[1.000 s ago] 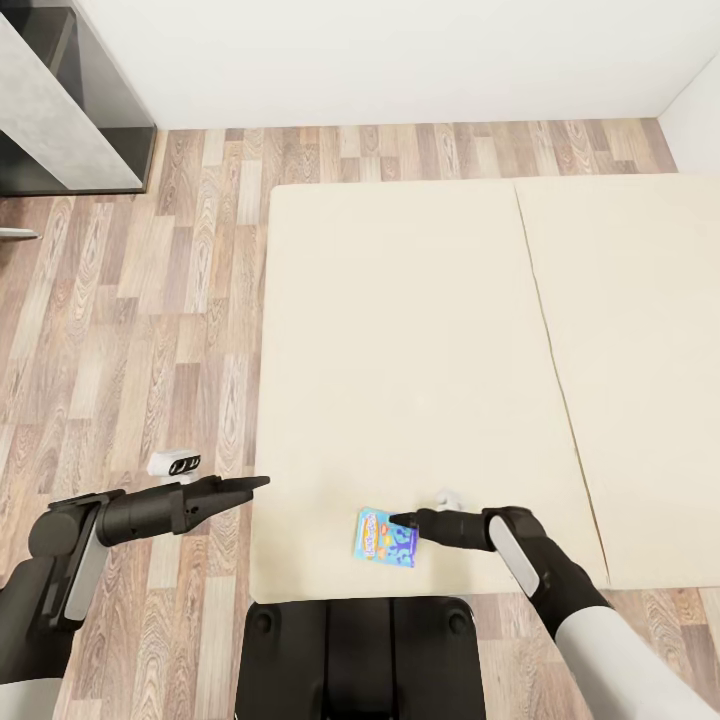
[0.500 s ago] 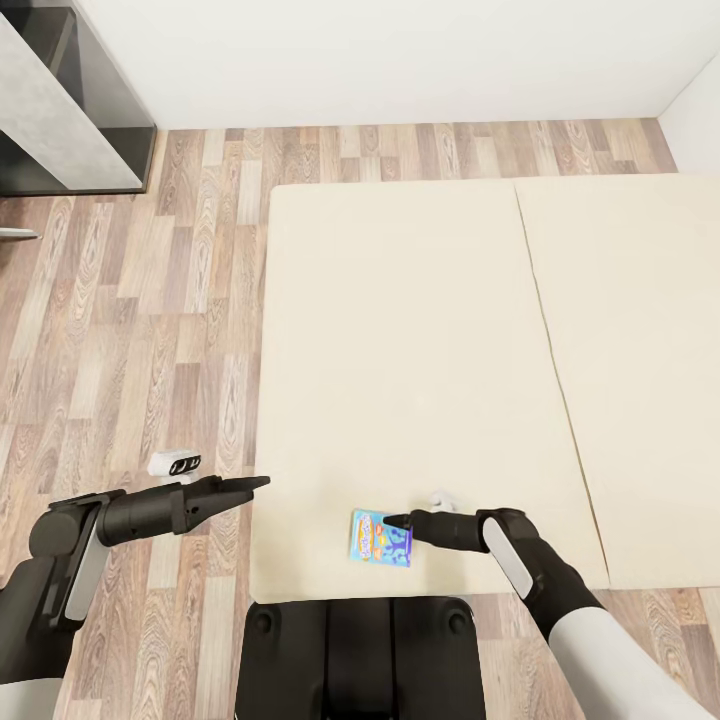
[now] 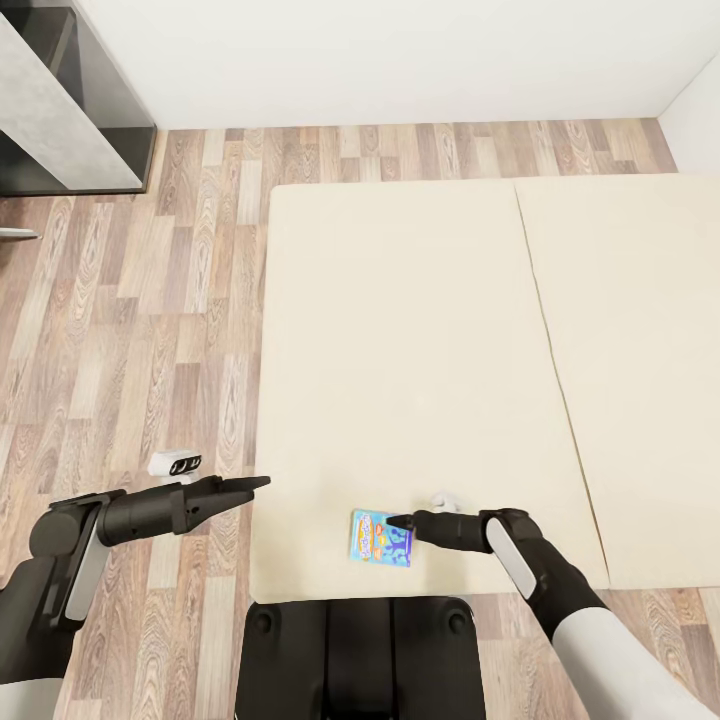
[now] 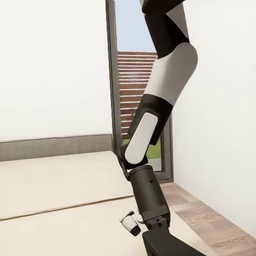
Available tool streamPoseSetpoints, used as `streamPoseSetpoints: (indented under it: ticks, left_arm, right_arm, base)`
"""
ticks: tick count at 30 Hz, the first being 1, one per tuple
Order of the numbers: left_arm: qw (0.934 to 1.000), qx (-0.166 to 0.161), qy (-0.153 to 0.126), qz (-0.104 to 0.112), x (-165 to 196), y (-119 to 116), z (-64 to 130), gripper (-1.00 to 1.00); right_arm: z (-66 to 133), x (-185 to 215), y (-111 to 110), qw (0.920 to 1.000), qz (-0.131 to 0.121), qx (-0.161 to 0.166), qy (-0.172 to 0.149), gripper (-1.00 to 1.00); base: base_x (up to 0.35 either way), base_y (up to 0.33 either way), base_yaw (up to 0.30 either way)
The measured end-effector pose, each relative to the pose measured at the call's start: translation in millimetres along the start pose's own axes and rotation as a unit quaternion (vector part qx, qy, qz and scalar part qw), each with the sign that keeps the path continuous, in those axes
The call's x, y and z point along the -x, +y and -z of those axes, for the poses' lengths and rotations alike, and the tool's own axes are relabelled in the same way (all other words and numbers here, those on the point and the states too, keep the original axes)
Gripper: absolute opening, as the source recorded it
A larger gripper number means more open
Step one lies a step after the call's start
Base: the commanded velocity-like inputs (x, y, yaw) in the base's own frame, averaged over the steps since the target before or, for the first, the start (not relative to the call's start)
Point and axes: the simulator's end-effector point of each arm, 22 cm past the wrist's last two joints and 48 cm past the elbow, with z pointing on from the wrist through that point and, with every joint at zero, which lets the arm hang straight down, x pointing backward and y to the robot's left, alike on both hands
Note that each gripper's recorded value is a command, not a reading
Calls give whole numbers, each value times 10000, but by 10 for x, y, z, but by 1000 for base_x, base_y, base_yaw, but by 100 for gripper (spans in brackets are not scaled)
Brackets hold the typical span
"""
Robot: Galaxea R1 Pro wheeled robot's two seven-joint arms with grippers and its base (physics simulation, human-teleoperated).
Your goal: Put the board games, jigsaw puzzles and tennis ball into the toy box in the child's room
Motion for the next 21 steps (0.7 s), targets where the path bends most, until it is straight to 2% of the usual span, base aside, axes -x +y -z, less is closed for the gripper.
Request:
streamPoseSetpoints:
  ticks: [12,21]
  left_arm:
    - [10000,3,0,0,-1,2,-2,100]
    - [10000,10,-1,-2,-1,5,-3,100]
  right_arm:
    - [-12,3,15,10000,4,12,-16,100]
    - [-57,23,-8,9999,36,-2,-146,100]
  base:
    - [0,0,0]
    - [0,0,0]
